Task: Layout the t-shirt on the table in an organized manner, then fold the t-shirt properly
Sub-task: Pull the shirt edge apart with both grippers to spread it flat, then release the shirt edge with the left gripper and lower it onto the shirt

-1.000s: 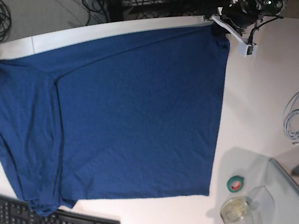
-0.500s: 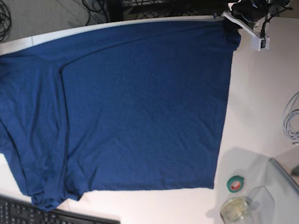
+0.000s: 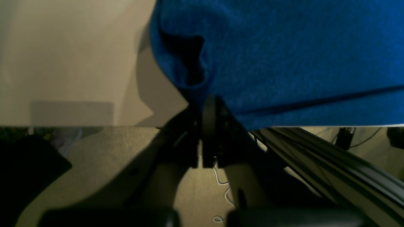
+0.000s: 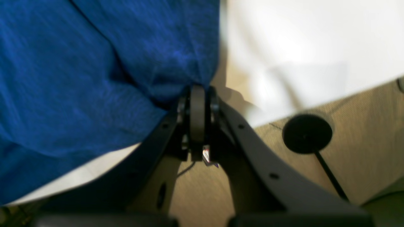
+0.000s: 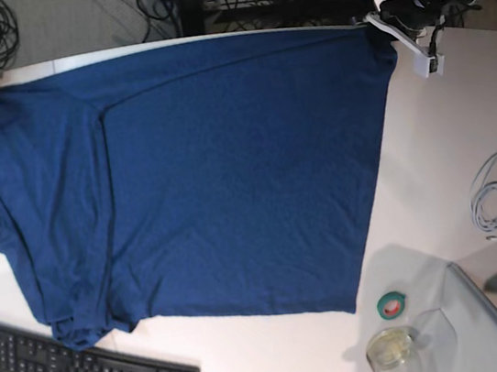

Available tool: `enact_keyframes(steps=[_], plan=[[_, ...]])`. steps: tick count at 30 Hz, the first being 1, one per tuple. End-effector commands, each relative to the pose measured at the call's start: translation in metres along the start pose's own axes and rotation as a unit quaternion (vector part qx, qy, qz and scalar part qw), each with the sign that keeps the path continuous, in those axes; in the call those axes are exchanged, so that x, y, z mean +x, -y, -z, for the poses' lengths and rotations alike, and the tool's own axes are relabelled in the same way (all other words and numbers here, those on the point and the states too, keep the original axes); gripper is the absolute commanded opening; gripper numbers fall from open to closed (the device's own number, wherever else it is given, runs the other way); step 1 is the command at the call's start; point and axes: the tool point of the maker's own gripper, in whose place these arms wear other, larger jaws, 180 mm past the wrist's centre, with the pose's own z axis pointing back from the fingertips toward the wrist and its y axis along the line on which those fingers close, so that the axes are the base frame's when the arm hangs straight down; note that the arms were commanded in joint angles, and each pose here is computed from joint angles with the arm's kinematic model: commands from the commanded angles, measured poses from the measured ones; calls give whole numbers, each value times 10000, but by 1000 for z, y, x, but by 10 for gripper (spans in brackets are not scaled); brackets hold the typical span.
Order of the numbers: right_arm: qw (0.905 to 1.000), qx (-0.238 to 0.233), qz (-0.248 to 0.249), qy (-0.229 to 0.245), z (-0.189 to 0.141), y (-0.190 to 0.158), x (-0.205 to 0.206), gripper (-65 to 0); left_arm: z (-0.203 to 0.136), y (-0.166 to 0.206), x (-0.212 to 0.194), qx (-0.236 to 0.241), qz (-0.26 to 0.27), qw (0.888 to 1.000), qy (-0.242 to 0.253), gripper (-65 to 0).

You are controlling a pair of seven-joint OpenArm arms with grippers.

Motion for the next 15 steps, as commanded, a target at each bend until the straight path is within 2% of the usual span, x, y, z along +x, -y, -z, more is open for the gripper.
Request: enact_keyframes(steps=[1,9,12,15], plan=[[9997,-153,6,196,-8,10,16,-647,-4,-4,1,51,13,10000,49,-650],[9997,-198,74,82,-9,11,12,-627,-3,-5,-3,54,-17,10000,6,-635],[9994,-250,200,139,-13,18,14,-527,-4,-7,-4,94,-65,9999,-6,-518],[9986,-323,347,245,-18,27,18,-420,-4,-16,-4,347,-402,9986,7,-415]])
